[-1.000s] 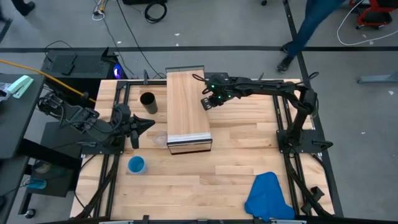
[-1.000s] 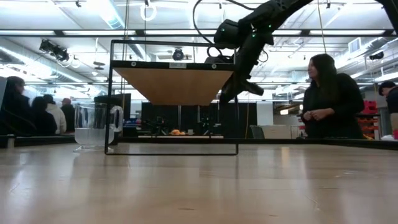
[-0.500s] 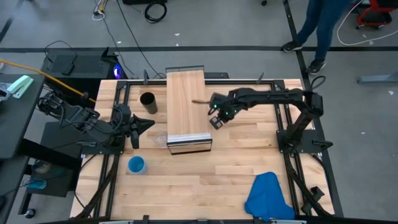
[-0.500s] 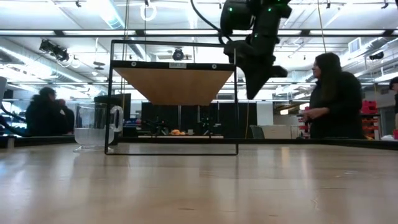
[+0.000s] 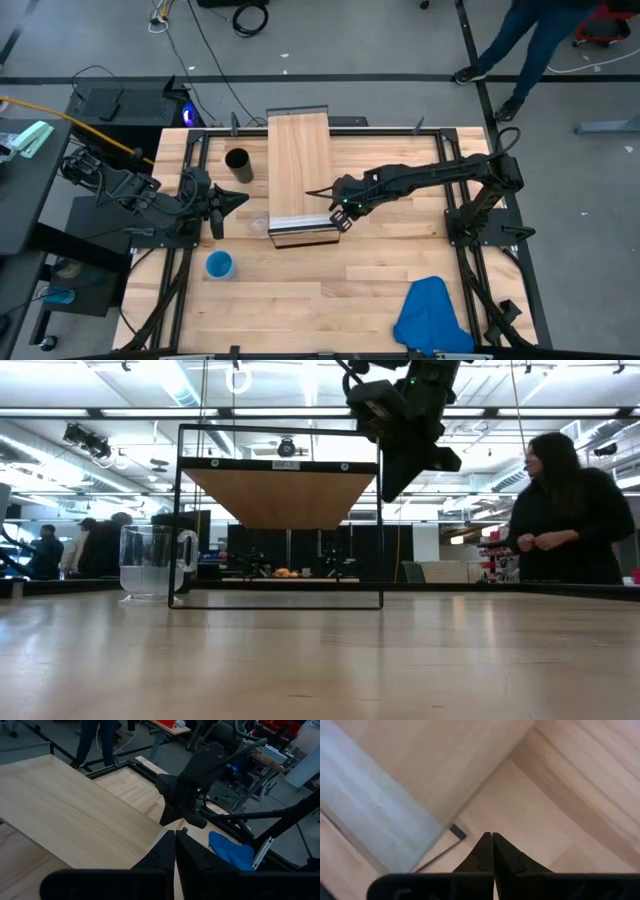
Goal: Stack small to large cups/mugs on shelf
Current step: Adjust the shelf
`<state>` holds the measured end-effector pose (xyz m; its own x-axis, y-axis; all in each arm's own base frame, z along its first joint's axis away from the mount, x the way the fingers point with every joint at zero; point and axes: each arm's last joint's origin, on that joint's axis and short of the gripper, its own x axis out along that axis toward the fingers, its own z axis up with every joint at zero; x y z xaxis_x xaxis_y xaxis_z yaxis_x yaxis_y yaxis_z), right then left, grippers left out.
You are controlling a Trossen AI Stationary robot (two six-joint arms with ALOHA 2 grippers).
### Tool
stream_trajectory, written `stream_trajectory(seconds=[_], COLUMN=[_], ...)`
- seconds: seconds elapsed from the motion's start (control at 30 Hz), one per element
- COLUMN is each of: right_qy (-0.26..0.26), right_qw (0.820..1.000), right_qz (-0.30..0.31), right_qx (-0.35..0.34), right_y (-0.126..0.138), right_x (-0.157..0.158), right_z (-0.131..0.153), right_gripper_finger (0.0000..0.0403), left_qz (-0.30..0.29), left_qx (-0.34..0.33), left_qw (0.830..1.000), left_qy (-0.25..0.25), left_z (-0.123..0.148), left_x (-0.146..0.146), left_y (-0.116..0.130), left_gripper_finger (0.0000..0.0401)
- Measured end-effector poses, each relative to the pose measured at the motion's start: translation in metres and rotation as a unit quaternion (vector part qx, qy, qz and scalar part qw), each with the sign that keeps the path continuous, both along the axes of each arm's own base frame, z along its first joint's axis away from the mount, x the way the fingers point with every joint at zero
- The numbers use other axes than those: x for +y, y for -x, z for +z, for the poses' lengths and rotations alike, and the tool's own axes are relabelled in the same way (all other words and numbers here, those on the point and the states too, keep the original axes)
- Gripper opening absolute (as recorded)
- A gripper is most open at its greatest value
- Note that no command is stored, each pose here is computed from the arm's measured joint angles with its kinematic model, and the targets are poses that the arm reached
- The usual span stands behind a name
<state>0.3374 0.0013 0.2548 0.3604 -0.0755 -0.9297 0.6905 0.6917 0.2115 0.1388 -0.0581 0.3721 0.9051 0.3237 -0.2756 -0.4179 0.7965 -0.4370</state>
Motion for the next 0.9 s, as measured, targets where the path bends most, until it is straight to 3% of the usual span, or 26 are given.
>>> stream_trajectory(seconds=[0.9], right_qy=[-0.040], right_qw=[0.996], right_qz=[0.045], right_qx=[-0.061], right_y=[-0.010], right_x=[0.021], right_z=[0.005], right_gripper_finger=[0.0000], left_qz=[0.001], left_qx=[0.000], left_qw=[1.000], left_qy=[0.002], left_z=[0.000], left_x=[0.000], left_y=[0.000], left_gripper_finger=[0.0027])
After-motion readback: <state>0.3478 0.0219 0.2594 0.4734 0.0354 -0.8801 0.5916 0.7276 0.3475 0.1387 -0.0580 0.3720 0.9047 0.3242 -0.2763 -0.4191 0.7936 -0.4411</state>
